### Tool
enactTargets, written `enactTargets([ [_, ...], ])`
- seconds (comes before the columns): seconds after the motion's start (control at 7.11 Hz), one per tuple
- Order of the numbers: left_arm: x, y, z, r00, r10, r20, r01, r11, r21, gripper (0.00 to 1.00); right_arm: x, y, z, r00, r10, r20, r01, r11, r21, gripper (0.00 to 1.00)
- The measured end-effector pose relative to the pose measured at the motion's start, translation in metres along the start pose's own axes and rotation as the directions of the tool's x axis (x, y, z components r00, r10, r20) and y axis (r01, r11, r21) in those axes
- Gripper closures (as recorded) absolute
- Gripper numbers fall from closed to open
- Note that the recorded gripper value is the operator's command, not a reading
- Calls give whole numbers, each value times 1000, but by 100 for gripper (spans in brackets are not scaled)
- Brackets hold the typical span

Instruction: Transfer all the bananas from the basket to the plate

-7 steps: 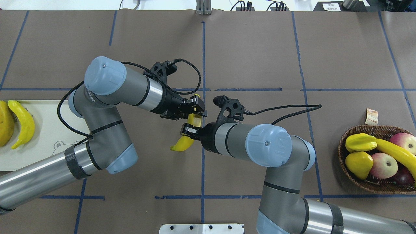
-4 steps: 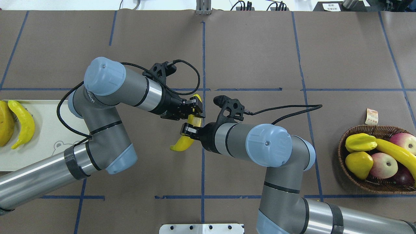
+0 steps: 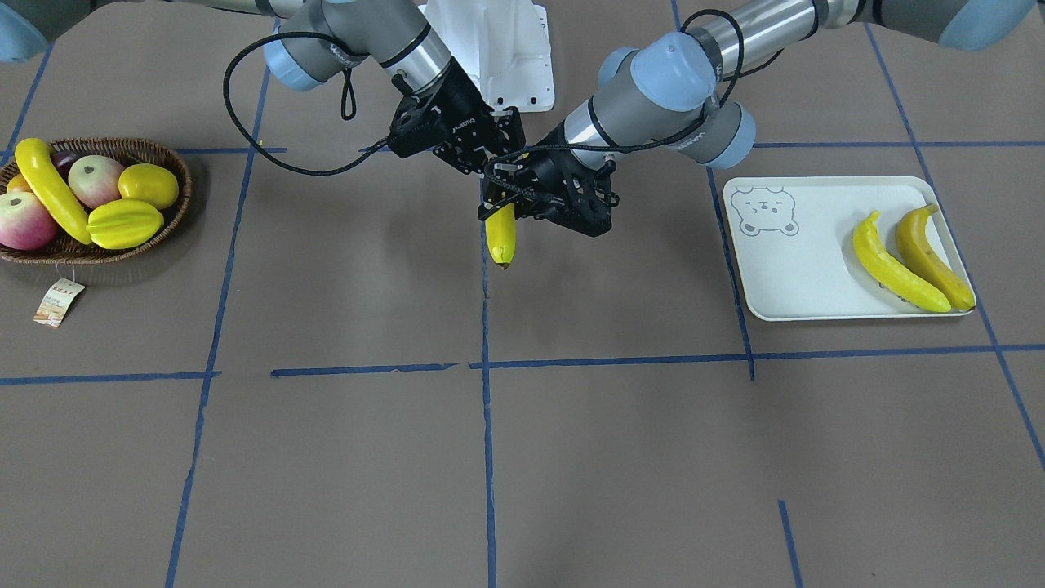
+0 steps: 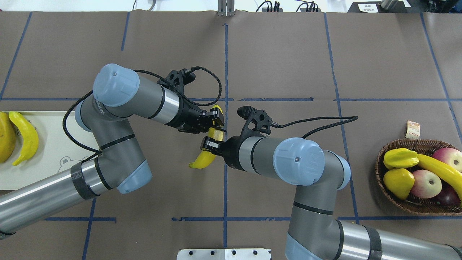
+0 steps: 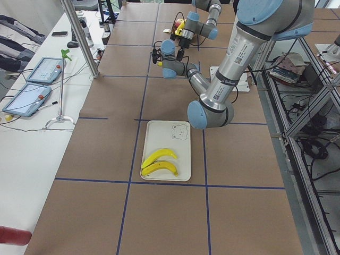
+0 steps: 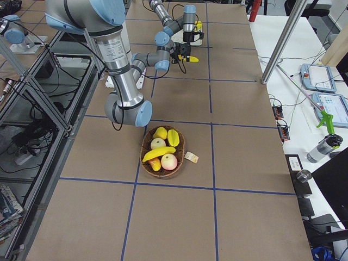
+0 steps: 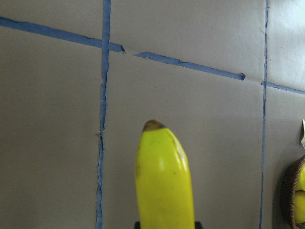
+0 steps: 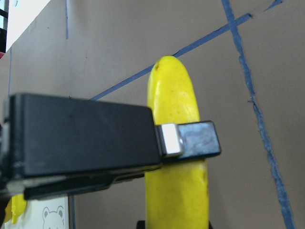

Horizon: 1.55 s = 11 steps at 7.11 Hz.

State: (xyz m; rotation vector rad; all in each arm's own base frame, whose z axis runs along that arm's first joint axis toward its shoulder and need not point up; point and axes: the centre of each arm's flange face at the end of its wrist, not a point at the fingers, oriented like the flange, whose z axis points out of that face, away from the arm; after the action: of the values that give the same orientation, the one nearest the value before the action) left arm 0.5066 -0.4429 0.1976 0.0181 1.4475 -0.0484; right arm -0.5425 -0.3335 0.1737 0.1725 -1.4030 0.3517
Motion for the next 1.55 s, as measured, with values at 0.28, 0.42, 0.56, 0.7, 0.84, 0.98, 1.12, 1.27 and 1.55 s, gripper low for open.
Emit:
enactTargets([
  [0.28, -1, -1, -1, 1000, 1, 0, -1, 1000, 2, 98, 0, -1, 0, 1000, 2, 0, -2, 1000, 2, 0],
  [0.42, -2, -3, -3, 1000, 0, 1, 0, 1000, 3, 98, 0, -4, -1, 1000, 4, 0, -4, 1000, 6, 0],
  [0.56, -6, -7, -5, 1000, -11, 19, 10, 1000, 7, 98, 1, -8, -1, 1000, 6, -6, -6, 1000, 11, 0],
  [0.7, -12, -15, -8, 998, -35, 56, 34, 999, 13, 98, 5, -11, -1, 1000, 7, -21, -6, 1000, 13, 0],
  [0.84, -18, -25, -13, 992, -67, 103, 66, 998, 17, 98, 9, -15, -1, 999, 7, -52, -6, 1000, 14, 0],
  [0.98, -26, -36, -21, 983, -104, 153, 102, 995, 25, 98, 9, -20, -7, 994, 9, -108, -8, 1000, 9, 0],
  [1.12, -35, -45, -31, 972, -135, 191, 129, 991, 40, 98, 8, -26, -24, 985, 16, -172, -17, 1000, -9, 0],
  [1.27, -44, -53, -42, 960, -149, 236, 139, 989, 57, 97, 9, -35, -48, 970, 28, -243, -37, 999, -31, 0],
  [1.55, -63, -59, -78, 918, -128, 375, 105, 991, 82, 97, 10, -52, -94, 927, 23, -373, -56, 995, -78, 0],
])
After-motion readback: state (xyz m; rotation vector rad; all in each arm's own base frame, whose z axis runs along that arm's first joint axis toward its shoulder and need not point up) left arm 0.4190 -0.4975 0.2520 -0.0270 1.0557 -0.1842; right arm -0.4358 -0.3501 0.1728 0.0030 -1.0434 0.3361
